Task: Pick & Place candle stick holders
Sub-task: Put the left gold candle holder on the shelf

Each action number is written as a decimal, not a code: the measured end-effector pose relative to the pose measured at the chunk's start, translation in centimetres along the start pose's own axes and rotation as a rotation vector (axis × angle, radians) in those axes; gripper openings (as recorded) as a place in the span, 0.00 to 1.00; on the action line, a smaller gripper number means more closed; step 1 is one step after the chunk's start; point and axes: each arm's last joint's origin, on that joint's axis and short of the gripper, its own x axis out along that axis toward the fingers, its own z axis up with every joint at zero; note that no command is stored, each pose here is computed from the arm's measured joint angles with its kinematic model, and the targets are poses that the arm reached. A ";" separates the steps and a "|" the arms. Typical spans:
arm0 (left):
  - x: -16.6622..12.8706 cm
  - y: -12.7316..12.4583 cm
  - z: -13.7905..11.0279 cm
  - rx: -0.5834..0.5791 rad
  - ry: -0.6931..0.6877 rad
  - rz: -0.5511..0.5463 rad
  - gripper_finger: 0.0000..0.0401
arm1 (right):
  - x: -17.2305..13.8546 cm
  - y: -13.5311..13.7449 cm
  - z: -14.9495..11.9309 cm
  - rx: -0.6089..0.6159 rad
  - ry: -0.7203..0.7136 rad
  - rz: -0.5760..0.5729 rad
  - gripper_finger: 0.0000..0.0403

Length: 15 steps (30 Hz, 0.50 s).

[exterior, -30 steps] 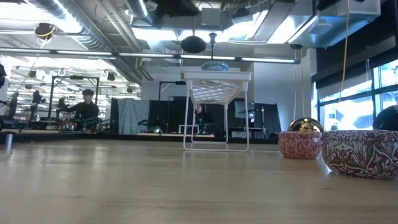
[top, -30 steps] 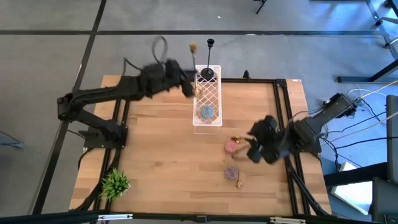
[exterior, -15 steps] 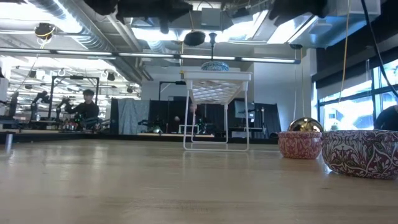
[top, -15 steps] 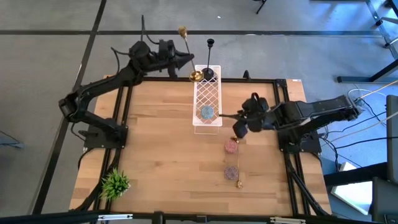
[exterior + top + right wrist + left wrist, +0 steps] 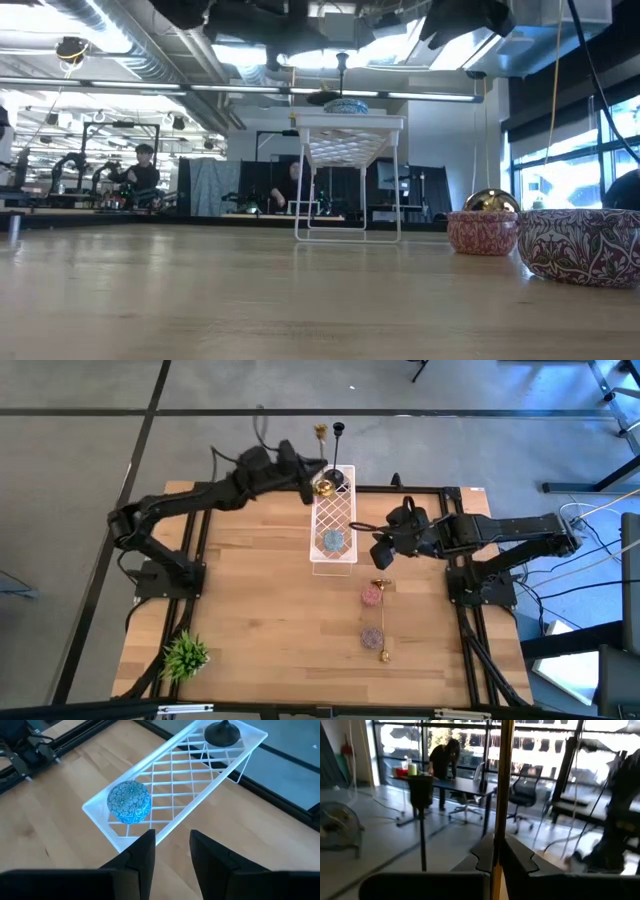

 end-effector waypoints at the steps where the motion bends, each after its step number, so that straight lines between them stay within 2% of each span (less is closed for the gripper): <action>1: 0.4 -0.6 -0.5 0.067 0.002 0.012 0.03 | 0.1 -0.1 0.1 0.005 0.003 0.002 0.31; 3: 1.4 -1.5 -1.5 0.139 -0.008 0.007 0.03 | 0.1 -0.1 0.2 0.010 0.009 0.007 0.31; 7: 2.2 -2.0 -2.3 0.084 -0.026 0.024 0.03 | 0.2 -0.2 0.2 0.014 0.013 0.009 0.31; 11: 2.3 -1.2 -2.5 0.108 -0.015 0.117 0.03 | 0.2 -0.2 0.2 0.014 0.013 0.009 0.31; 15: 2.2 0.4 -2.5 0.025 -0.015 0.137 0.03 | 0.2 -0.2 0.3 0.016 0.009 0.012 0.31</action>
